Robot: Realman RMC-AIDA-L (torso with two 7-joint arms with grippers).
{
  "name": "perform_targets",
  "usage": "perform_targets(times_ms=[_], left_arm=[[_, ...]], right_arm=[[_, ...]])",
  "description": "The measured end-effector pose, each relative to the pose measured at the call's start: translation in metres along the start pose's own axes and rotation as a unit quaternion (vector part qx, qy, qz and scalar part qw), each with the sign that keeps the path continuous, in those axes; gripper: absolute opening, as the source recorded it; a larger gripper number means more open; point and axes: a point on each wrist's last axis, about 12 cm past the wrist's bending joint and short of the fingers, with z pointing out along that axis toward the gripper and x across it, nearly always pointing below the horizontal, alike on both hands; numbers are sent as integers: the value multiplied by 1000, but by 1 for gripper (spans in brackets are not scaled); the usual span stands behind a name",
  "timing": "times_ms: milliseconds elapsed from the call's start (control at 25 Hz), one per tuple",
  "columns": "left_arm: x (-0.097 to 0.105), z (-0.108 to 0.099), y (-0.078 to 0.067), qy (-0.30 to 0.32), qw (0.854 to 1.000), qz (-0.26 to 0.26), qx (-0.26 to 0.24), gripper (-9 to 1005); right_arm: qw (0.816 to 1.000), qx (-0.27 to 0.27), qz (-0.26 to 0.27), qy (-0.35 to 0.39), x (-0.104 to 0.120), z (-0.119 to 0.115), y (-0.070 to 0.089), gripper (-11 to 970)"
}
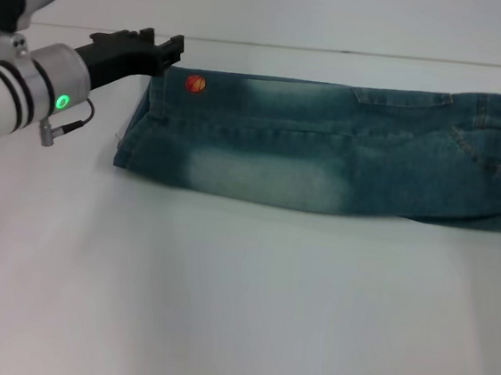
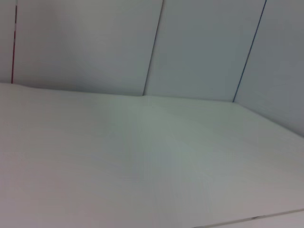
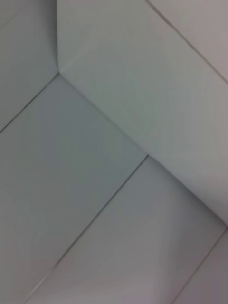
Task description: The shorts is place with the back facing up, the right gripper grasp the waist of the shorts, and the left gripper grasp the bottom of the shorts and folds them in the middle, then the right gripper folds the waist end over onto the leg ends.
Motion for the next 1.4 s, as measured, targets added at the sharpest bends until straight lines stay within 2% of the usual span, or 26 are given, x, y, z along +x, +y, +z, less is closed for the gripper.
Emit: perform_targets(times_ms=[160,360,480,560,920,1080,1400], left_arm=[[4,-10,0,-8,1000,-4,25,439],[11,-19,-2,-16,998,-9,52,689],[17,-27,-5,-25,996,-13,79,809],[19,-31,-5,-33,996,-14,86,889],[35,-34,-14,-34,994,-2,105,888],[43,-33,-19,-30,993,0,112,888],[46,-32,-23,-23,992,3,120,888]], right_arm=[[1000,-14,-3,-8,-4,-23,-12,489],[999,-18,-17,22,-11,-41,-25,708],[999,-16,-30,36,-10,-44,-27,848],[998,-10,-43,41,-9,-44,-28,856],[993,20,-97,70,0,-22,-21,882],[992,25,-103,72,2,-19,-20,883],[990,43,-113,74,3,-17,-22,883]])
